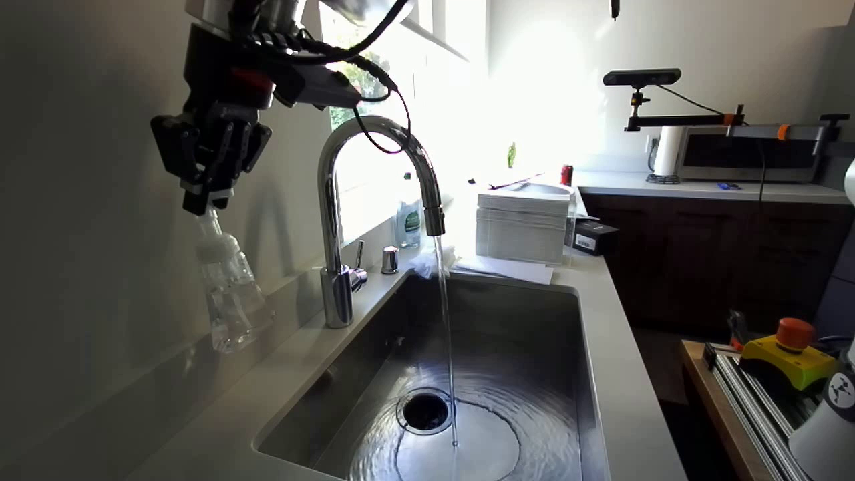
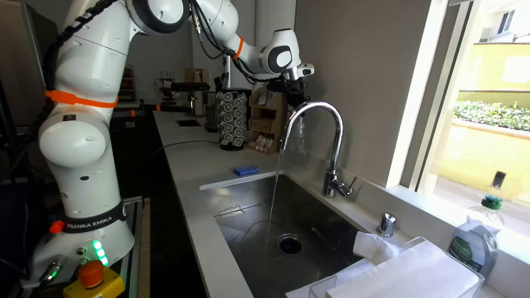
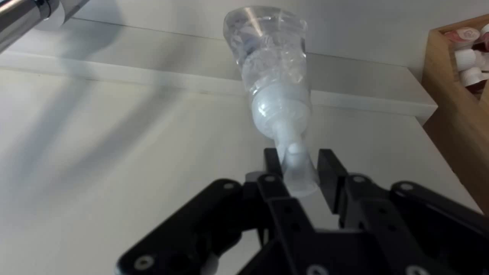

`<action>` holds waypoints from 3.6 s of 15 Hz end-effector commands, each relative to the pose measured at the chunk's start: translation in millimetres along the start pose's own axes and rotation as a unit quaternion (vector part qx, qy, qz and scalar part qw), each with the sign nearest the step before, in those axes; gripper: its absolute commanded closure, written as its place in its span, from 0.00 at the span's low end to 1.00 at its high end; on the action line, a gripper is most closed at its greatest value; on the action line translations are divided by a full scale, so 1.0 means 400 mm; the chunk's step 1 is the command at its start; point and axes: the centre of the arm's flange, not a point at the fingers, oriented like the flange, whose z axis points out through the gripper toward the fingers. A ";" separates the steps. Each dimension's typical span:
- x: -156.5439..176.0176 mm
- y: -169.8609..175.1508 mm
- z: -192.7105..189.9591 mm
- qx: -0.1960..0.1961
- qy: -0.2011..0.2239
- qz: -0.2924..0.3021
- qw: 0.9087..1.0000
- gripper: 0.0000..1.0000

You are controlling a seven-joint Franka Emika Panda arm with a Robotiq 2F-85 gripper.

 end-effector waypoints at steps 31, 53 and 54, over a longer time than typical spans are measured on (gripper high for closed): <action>-0.129 0.079 0.271 0.098 0.051 -0.121 0.987 0.44; -0.103 -0.017 0.097 0.084 0.046 -0.035 0.995 0.00; -0.097 -0.028 0.077 0.080 0.048 -0.024 0.995 0.00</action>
